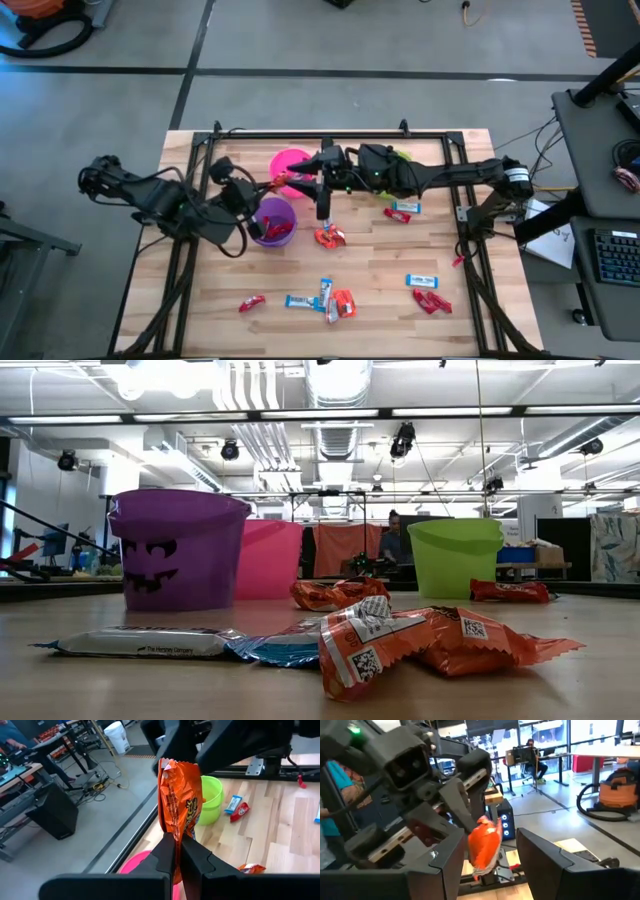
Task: Sort candy
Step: Put the orange chocolate into the green bucket
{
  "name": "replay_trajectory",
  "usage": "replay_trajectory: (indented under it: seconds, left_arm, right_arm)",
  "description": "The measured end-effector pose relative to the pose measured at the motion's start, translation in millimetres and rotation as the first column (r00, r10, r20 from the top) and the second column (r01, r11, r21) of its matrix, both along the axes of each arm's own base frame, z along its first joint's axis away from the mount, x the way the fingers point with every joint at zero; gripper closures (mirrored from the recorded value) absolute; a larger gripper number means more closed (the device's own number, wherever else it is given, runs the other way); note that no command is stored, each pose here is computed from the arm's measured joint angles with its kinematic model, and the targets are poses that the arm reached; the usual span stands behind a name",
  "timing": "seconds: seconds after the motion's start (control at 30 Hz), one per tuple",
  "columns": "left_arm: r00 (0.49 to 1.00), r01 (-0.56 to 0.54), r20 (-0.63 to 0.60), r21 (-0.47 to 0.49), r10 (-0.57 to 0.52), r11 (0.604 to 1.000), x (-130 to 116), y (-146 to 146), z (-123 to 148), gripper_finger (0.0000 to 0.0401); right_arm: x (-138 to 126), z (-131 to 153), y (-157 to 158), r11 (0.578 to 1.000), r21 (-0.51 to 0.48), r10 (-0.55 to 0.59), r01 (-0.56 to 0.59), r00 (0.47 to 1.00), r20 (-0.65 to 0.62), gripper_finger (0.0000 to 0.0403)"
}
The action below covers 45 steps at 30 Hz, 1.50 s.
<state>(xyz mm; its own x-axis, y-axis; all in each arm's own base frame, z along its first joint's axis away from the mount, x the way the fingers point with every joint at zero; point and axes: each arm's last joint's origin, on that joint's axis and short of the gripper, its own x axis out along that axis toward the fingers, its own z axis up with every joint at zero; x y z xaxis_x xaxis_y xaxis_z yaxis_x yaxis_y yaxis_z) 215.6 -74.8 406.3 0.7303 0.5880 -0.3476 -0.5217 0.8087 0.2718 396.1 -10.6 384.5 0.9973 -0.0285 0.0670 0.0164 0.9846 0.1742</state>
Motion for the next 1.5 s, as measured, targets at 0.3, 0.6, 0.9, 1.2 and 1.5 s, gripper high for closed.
replay_trajectory:
  seconds: [0.3,0.6,0.9,1.2,1.5]
  left_arm:
    - [1.000,-0.003,0.002,-0.001,0.003,1.000,-0.1,0.9,0.4,0.0401]
    - [1.000,-0.014,0.011,-0.005,0.014,1.000,0.3,1.2,0.3,0.0394]
    - [1.000,-0.018,0.017,-0.025,0.019,1.000,-1.8,2.0,0.4,0.0305]
    - [0.998,-0.055,-0.029,-0.115,0.051,0.992,-12.9,6.3,-7.2,0.0256]
    - [0.995,-0.087,-0.058,-0.174,0.078,0.981,-17.9,8.0,-12.2,0.0255]
  right_arm:
    - [1.5,-3.5,0.0,1.000,-0.002,0.021,-0.021,1.000,-0.022,0.0335]
    - [0.6,-2.9,-1.0,0.999,-0.016,0.040,-0.040,0.999,-0.025,0.0390]
    - [-2.6,-7.1,-14.1,0.999,-0.031,0.006,-0.011,0.985,-0.171,0.0391]
    - [-36.1,4.7,-66.0,0.975,-0.090,-0.216,0.202,0.781,-0.586,0.0391]
    - [-104.1,-27.4,-115.7,0.757,-0.121,-0.310,0.642,0.190,-0.931,0.0391]
